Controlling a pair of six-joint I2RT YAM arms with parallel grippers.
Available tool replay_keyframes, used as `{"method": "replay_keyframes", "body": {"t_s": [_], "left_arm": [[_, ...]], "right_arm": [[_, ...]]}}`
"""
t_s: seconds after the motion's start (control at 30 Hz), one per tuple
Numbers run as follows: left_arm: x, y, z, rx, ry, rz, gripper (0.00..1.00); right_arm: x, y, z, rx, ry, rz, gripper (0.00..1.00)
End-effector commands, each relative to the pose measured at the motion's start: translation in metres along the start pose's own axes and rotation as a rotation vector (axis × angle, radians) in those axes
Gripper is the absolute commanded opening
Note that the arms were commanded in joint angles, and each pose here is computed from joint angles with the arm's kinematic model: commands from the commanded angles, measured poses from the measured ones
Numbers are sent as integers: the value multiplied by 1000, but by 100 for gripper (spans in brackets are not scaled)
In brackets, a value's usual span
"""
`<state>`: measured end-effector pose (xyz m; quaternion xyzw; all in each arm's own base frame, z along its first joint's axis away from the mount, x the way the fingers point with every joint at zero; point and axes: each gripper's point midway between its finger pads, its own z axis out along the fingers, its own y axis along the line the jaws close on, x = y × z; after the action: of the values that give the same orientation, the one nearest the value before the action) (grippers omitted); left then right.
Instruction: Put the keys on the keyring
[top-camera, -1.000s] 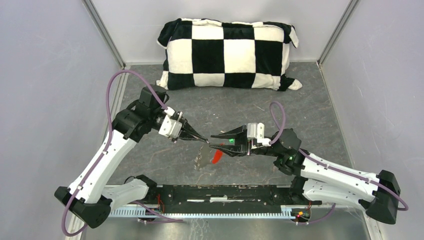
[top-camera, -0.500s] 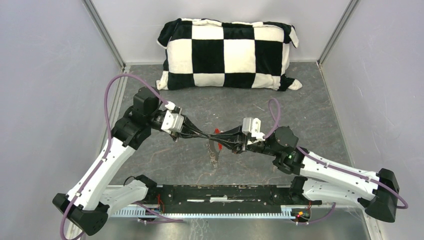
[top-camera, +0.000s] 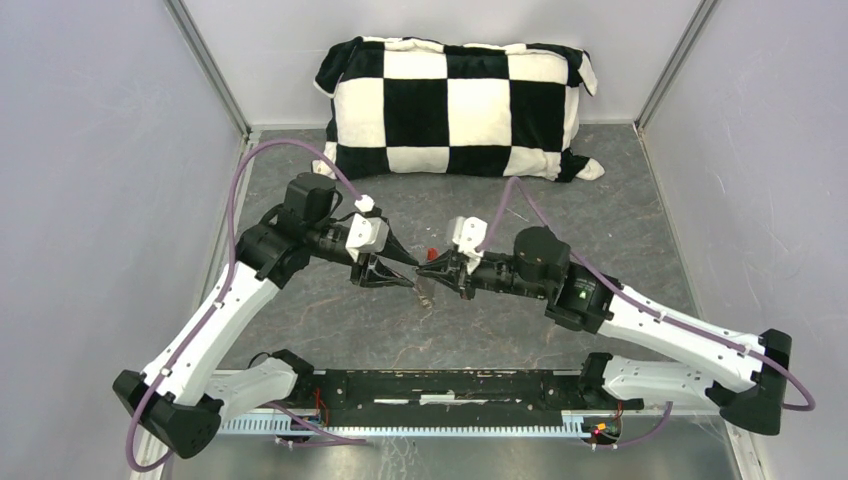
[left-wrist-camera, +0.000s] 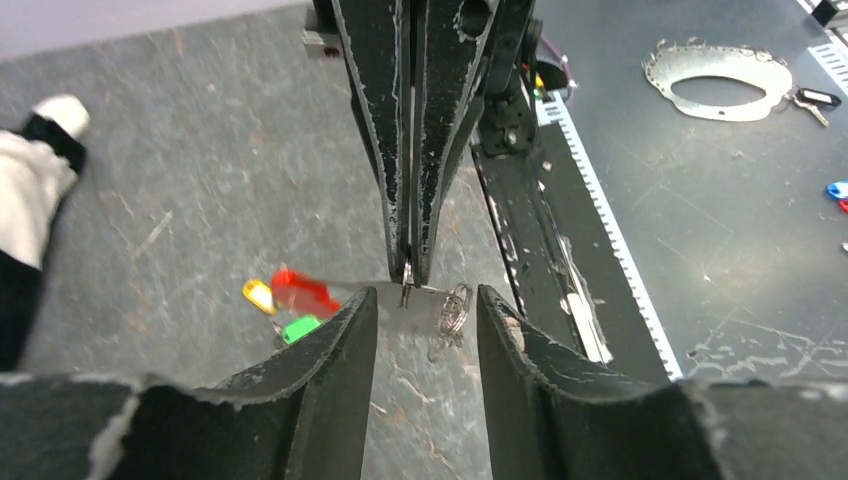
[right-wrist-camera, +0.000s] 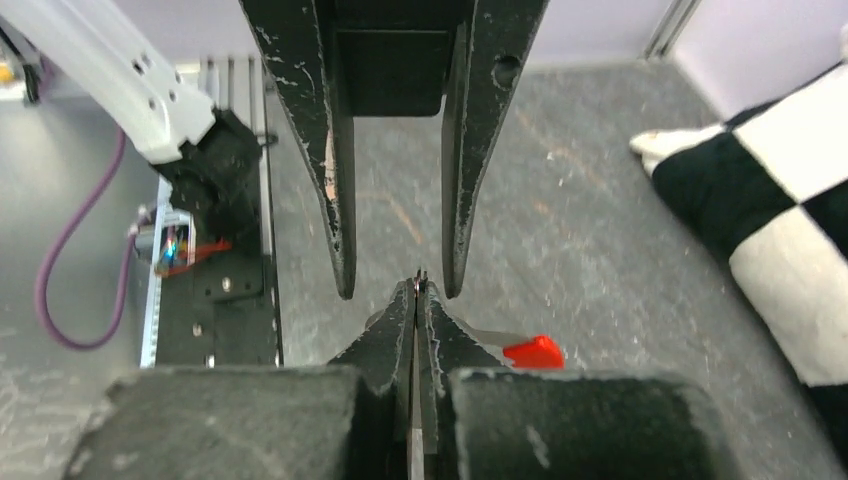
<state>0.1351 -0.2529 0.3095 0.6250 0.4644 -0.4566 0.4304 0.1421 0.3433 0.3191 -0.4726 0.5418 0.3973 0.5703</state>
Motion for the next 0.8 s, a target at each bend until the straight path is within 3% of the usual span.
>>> {"method": "replay_keyframes", "body": {"t_s": [0.0,0.23,0.37,0.47,0.63,0.77], "left_arm": [[22,-6,-5,19,107,8,47],[34,-5,-4,24,127,74,27],[34,-5,-4,24,127,74,24],[39,-7,-3,31,129,74,24],[46,-10,1,59,121,55,34],[46,-13,6,96,108,53,37]], "right_arm": [[17,2,-6,-36,219,-2,0],[24,7,0,-92,347,19,0],[28,10,4,-112,373,27,0],[26,11,6,-121,368,29,0],[24,13,10,-136,376,37,0],[22,14,14,-146,373,44,0]]}}
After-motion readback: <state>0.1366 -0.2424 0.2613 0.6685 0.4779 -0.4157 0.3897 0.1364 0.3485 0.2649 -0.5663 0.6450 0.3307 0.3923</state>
